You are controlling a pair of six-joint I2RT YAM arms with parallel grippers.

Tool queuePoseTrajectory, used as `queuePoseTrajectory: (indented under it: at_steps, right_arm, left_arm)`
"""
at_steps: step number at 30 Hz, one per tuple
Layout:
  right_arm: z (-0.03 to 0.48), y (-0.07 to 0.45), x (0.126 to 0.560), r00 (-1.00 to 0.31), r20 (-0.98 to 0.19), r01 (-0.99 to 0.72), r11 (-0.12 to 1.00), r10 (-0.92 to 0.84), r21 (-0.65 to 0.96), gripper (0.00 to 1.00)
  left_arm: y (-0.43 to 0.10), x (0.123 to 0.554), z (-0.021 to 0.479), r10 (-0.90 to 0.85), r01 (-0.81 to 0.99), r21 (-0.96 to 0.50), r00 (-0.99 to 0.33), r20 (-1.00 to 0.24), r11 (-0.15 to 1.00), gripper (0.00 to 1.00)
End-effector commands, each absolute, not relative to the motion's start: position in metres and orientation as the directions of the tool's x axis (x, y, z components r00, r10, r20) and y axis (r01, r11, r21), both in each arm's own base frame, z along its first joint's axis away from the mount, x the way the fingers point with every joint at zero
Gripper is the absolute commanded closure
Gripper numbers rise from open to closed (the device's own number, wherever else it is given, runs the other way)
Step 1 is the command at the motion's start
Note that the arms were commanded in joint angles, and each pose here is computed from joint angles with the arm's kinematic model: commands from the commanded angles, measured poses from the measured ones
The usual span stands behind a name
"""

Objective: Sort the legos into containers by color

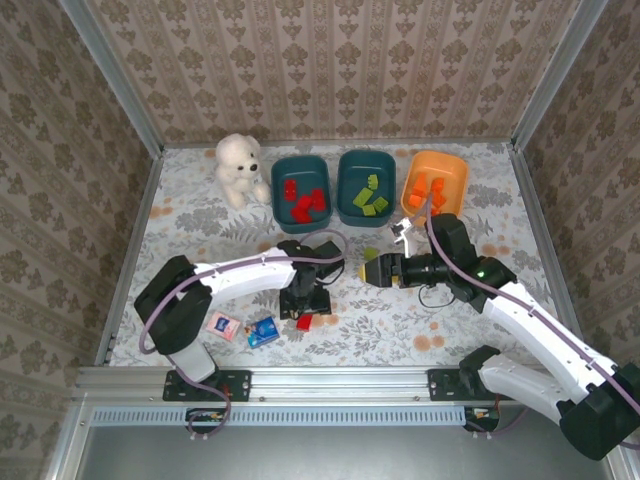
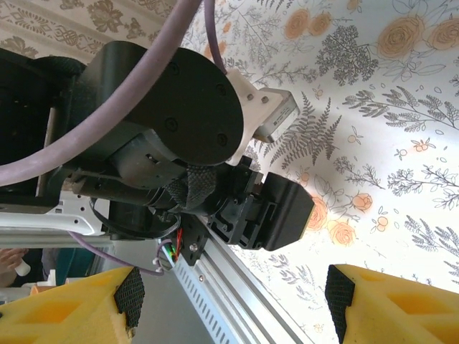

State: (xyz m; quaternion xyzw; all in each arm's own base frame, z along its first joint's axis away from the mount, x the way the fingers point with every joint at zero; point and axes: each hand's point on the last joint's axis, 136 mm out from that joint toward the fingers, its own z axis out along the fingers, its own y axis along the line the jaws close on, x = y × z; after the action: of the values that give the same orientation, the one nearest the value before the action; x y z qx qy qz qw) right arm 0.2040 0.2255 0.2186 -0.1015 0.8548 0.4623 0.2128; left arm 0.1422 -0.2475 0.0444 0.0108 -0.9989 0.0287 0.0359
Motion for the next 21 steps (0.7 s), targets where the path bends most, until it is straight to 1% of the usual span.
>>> queuePoseTrajectory:
  at_steps: [1, 5, 9, 13, 21]
  right_arm:
    - [0.225, 0.217, 0.198, -0.881, -0.472, -0.373, 0.563, 0.035, 0.738, 0.29]
    - [0.230, 0.211, 0.195, -0.878, -0.477, -0.368, 0.571, 0.048, 0.734, 0.29]
    - [0.231, 0.210, 0.194, -0.880, -0.472, -0.362, 0.569, 0.051, 0.738, 0.29]
    - [0.229, 0.210, 0.195, -0.882, -0.467, -0.357, 0.572, 0.053, 0.739, 0.29]
    - [0.226, 0.209, 0.197, -0.883, -0.465, -0.348, 0.577, 0.063, 0.739, 0.30]
  left_arm:
    - [-0.250, 0.130, 0.034, 0.020, 0.011, -0.067, -0.990, 0.138, 0.998, 0.31]
    - [-0.243, 0.128, 0.021, 0.023, 0.020, -0.020, -0.986, 0.163, 1.000, 0.35]
    - [-0.240, 0.132, 0.015, 0.033, 0.031, -0.018, -0.988, 0.149, 0.999, 0.41]
    - [-0.242, 0.131, 0.010, 0.057, 0.054, -0.021, -0.985, 0.164, 0.998, 0.46]
    - [-0.252, 0.138, 0.011, 0.079, 0.075, -0.032, -0.985, 0.152, 0.997, 0.68]
